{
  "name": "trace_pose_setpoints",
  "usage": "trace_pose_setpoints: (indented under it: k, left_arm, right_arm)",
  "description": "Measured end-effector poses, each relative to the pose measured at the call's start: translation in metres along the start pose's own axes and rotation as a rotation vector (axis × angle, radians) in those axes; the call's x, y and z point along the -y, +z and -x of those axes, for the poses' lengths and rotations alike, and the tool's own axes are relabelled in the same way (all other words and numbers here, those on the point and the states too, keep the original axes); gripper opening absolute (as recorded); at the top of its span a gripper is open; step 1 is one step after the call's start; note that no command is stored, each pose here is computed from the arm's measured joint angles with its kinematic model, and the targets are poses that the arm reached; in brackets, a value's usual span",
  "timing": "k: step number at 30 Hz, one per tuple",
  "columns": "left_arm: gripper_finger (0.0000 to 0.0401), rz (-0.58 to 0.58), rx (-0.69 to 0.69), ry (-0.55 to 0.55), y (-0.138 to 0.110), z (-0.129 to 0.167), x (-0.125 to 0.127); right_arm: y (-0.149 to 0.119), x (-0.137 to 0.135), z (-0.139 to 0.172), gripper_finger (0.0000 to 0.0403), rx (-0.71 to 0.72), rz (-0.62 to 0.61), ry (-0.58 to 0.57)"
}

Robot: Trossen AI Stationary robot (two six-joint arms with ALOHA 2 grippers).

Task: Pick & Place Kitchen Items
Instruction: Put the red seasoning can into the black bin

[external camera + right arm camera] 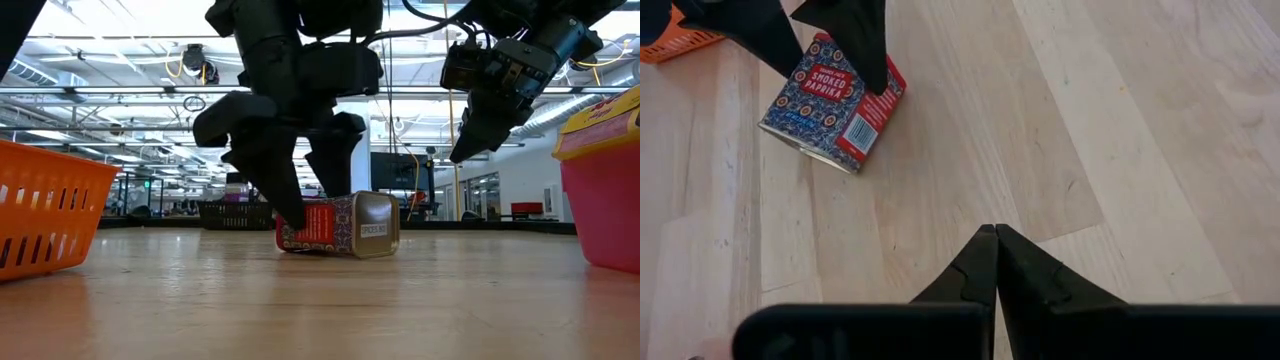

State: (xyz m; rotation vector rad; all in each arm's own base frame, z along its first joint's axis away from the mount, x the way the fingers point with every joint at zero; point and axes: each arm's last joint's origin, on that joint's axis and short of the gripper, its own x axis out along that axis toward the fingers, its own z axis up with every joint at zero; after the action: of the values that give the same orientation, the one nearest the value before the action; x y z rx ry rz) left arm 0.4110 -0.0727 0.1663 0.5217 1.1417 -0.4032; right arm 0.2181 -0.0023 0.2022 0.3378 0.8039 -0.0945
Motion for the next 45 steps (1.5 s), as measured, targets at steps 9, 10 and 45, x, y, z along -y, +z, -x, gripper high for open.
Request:
trace_pose_setpoints:
  k: [9,10,45]
  left_arm:
    - [0.0351,0.092,-0.004,0.025,-0.005,-0.007,0.002]
    - [0.0351,0.094,-0.005,0.027,-0.006,-0.008,0.002]
    - [0.0284,0.351,-0.313,0.341,-0.04,0.056,-0.001]
  right_arm:
    - [0.0,0.0,0.0,0.0,0.0,0.001,0.001]
    - [0.0,0.0,0.0,0.0,0.0,0.001,0.001]
    - [0.0,0.0,0.0,0.0,0.004,0.03,0.001]
